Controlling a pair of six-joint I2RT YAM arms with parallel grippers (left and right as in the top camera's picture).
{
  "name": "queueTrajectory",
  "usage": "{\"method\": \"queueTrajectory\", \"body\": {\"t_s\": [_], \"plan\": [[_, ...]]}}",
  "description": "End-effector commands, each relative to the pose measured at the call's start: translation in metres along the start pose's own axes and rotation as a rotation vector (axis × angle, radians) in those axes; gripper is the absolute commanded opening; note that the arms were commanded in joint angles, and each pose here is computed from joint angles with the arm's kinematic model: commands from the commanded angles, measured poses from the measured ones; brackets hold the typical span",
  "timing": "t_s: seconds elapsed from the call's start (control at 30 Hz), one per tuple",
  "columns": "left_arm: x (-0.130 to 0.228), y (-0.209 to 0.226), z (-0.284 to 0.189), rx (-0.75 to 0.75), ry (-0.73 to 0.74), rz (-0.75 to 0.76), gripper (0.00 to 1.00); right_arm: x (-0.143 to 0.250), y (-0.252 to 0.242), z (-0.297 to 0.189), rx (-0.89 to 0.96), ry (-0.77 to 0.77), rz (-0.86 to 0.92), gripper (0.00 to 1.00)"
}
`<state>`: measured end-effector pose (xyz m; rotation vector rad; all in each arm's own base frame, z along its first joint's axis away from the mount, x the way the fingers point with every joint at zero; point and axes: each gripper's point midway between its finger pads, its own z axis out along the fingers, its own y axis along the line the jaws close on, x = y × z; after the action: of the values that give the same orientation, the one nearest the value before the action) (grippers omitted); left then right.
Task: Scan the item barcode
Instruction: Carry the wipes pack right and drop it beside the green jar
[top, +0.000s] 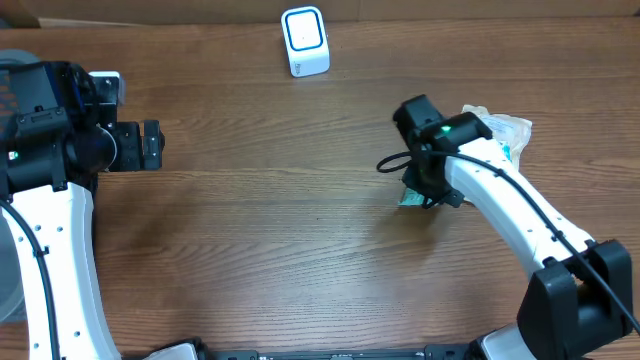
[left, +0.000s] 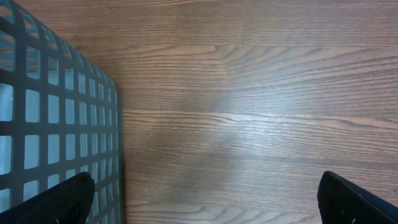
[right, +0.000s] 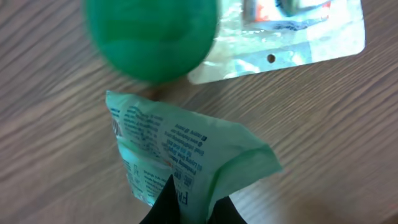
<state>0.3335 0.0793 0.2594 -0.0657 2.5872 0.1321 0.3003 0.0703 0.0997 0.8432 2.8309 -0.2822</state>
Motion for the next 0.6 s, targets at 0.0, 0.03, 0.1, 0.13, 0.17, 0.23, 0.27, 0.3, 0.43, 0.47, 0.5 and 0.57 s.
{"method": "queueTrajectory", "body": {"t_s": [0.0, 0.03, 0.1, 0.13, 0.17, 0.23, 0.27, 0.3, 0.43, 0.47, 0.5, 0.57], "plan": [[-0.006, 0.003, -0.008, -0.011, -0.03, 0.012, 1.0, 0.0, -0.005, 0.004, -0.015, 0.019, 0.069, 0.22], [-0.006, 0.003, -0.008, -0.011, -0.03, 0.012, 1.0, -0.001, -0.007, 0.005, -0.01, 0.022, 0.065, 0.5], [-0.006, 0.003, -0.008, -0.011, -0.03, 0.012, 0.99, 0.0, -0.01, 0.005, 0.0, 0.028, 0.032, 0.86], [-0.006, 0.003, -0.008, -0.011, -0.03, 0.012, 1.0, 0.001, -0.011, 0.005, 0.004, 0.032, 0.009, 0.92], [-0.006, 0.003, -0.008, -0.011, -0.03, 0.012, 1.0, 0.002, -0.013, 0.004, 0.012, 0.038, 0.006, 0.93], [-0.006, 0.003, -0.008, -0.012, -0.03, 0.012, 1.0, 0.003, -0.015, 0.001, 0.02, 0.045, -0.005, 0.94], [-0.006, 0.003, -0.008, -0.011, -0.03, 0.012, 1.0, 0.001, -0.016, -0.004, 0.02, 0.044, -0.023, 0.93], [-0.006, 0.003, -0.008, -0.011, -0.03, 0.012, 1.0, 0.0, -0.017, -0.008, 0.022, 0.04, -0.022, 0.92], [-0.006, 0.003, -0.008, -0.011, -0.03, 0.012, 1.0, -0.008, -0.012, -0.046, -0.043, -0.019, -0.097, 0.89], [-0.006, 0.003, -0.008, -0.011, -0.03, 0.012, 1.0, -0.008, -0.011, -0.053, -0.057, -0.03, -0.111, 0.89], [-0.006, 0.003, -0.008, -0.011, -0.03, 0.012, 1.0, -0.009, -0.008, -0.07, -0.091, -0.058, -0.143, 0.89], [-0.006, 0.003, -0.008, -0.011, -0.03, 0.012, 1.0, -0.006, -0.006, -0.103, -0.157, -0.111, -0.192, 0.89]]}}
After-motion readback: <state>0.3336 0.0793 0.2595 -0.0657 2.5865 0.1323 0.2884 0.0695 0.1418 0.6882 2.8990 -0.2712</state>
